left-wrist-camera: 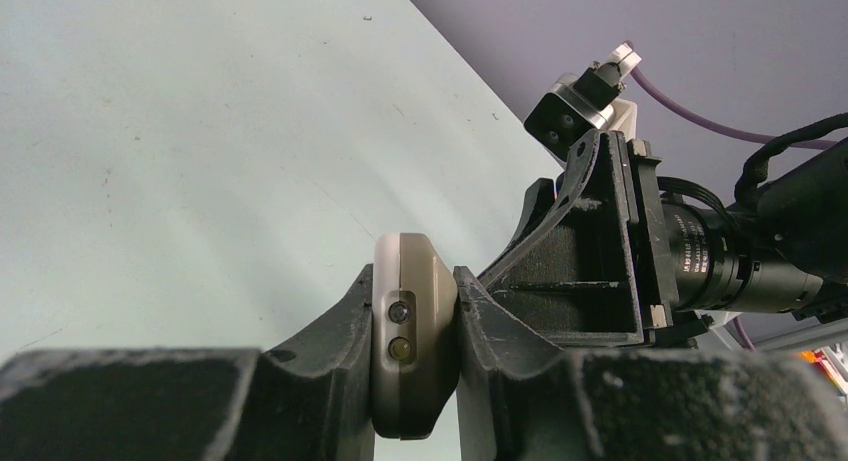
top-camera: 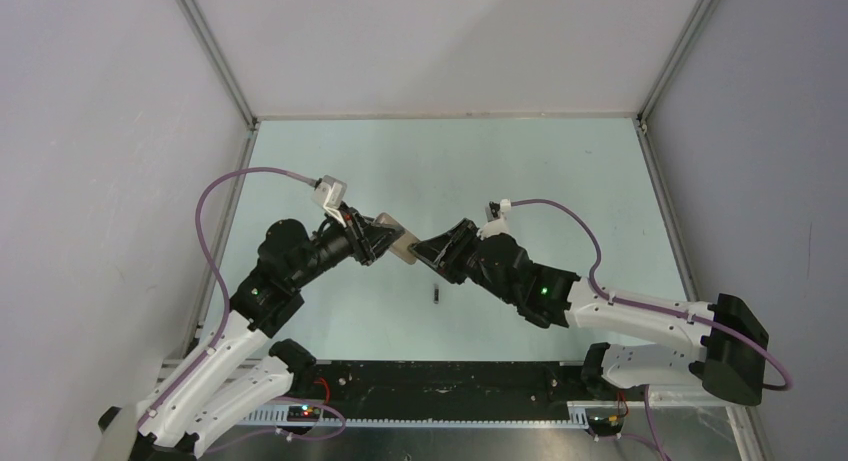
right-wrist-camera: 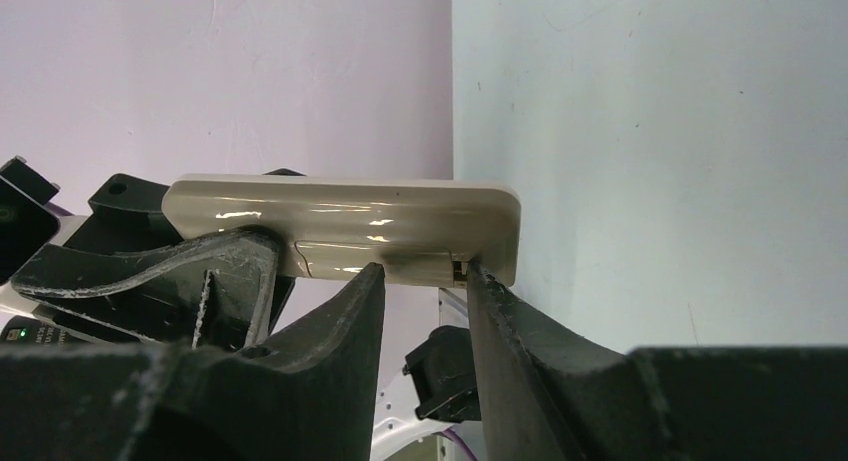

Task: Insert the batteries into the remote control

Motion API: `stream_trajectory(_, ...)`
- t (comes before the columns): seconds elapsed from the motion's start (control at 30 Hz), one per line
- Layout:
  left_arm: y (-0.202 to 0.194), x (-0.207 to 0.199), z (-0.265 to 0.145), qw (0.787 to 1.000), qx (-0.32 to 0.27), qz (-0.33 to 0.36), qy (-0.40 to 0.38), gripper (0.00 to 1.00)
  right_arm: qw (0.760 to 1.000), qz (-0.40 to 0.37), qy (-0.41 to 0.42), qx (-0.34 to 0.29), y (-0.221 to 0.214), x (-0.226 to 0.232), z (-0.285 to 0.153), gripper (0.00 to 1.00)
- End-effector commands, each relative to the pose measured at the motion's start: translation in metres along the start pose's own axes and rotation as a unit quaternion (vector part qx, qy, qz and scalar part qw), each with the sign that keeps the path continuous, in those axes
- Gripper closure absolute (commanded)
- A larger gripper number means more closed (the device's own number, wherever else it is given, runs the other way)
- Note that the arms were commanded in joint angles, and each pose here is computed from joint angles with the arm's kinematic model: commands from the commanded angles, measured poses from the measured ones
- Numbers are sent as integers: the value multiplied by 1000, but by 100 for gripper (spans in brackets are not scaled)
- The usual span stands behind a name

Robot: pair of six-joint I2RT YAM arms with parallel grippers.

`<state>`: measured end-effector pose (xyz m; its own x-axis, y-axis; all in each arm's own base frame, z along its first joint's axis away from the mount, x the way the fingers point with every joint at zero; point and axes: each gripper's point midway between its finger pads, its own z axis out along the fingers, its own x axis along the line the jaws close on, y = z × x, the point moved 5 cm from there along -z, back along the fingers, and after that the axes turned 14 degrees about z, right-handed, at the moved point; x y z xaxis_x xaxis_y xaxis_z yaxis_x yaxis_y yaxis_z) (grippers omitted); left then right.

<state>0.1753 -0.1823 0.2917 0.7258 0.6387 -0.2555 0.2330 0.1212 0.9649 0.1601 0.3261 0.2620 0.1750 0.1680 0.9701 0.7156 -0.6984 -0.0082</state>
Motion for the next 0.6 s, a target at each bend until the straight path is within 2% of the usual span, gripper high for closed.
stream_trajectory(0.0, 27, -22, -7, 997, -52, 6, -58, 100, 1000, 11, 2, -7, 3, 10, 3, 59)
stream_trajectory(0.4, 25, -20, -6, 997, -49, 6, -55, 100, 1000, 10, -7, -4, 2, 6, 5, 60)
stream_trajectory(0.57, 24, -21, -6, 997, -47, 6, -57, 100, 1000, 9, -15, -2, 2, 2, 5, 64)
